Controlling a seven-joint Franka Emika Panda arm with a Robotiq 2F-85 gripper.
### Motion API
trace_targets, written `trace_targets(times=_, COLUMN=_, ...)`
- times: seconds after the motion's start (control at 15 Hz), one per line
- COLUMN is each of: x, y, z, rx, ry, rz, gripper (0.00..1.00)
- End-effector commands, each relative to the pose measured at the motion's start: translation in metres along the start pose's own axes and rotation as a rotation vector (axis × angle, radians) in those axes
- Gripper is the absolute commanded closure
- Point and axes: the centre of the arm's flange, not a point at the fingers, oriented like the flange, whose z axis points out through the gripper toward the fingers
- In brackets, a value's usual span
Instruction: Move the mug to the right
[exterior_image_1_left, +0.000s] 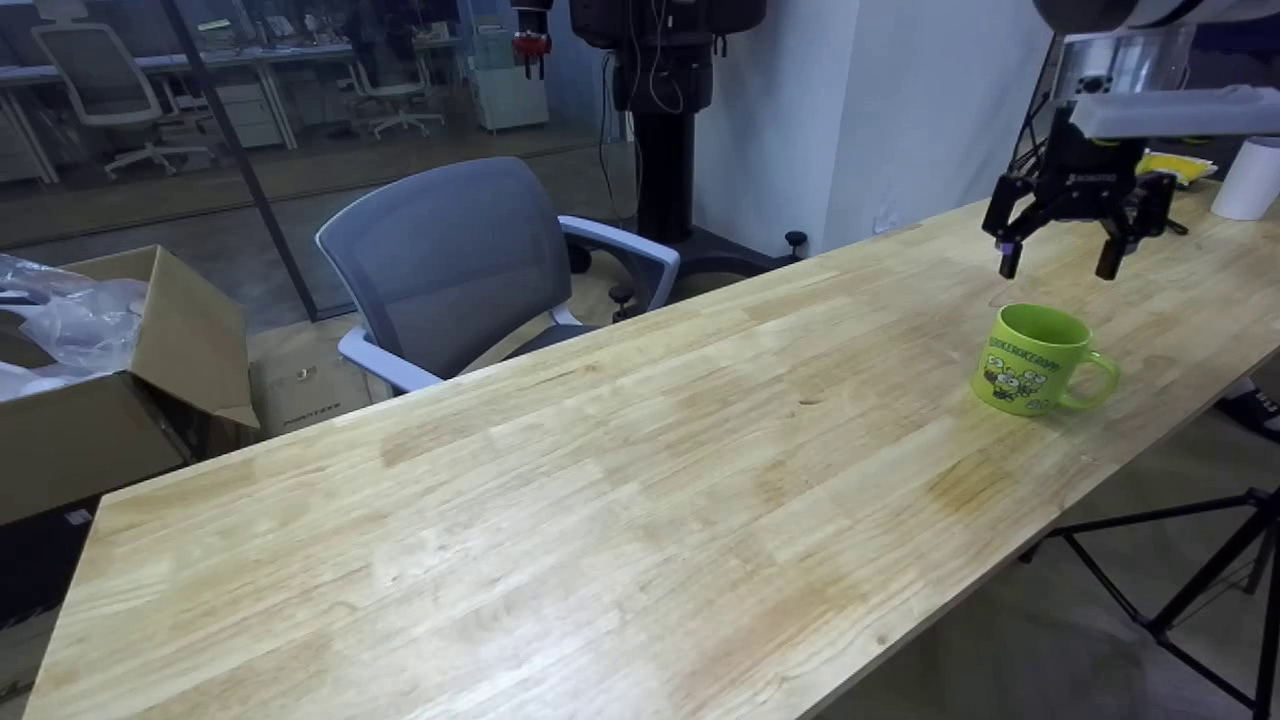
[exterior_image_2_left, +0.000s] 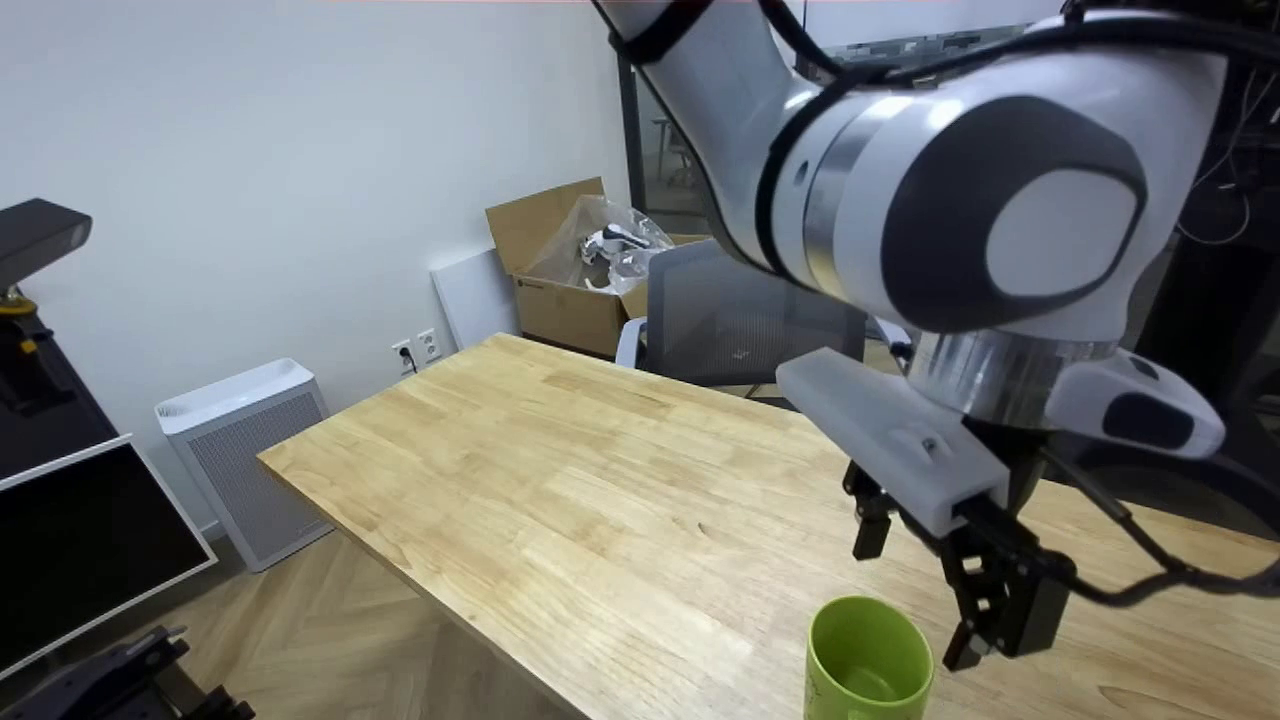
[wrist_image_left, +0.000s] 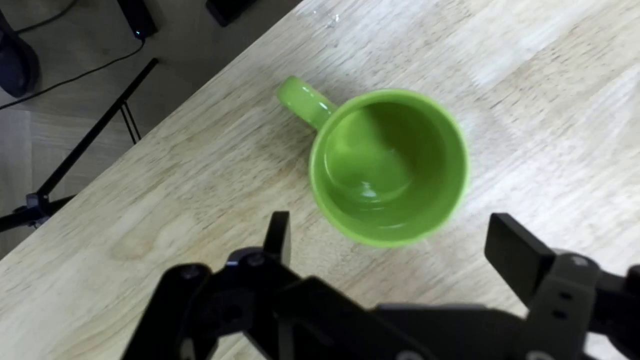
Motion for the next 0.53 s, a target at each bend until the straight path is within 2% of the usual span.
trace_targets(times=0.0, x=-0.023, y=-0.023, z=-0.059, rx=0.038, ry=0.008, rz=-0.018, gripper=0.00)
trace_targets(times=0.07, x=-0.005, y=-0.012, z=-0.029, rx=0.021, ry=0.011, rz=-0.020, gripper=0.00)
trace_targets(times=0.27, x=-0.015, y=-0.023, z=-0.055, rx=0.038, ry=0.018, rz=-0.041, gripper=0.00)
trace_targets(times=0.47, x=-0.017, y=-0.022, z=-0.052, rx=0.036, ry=0.009, rz=-0.040, gripper=0.00)
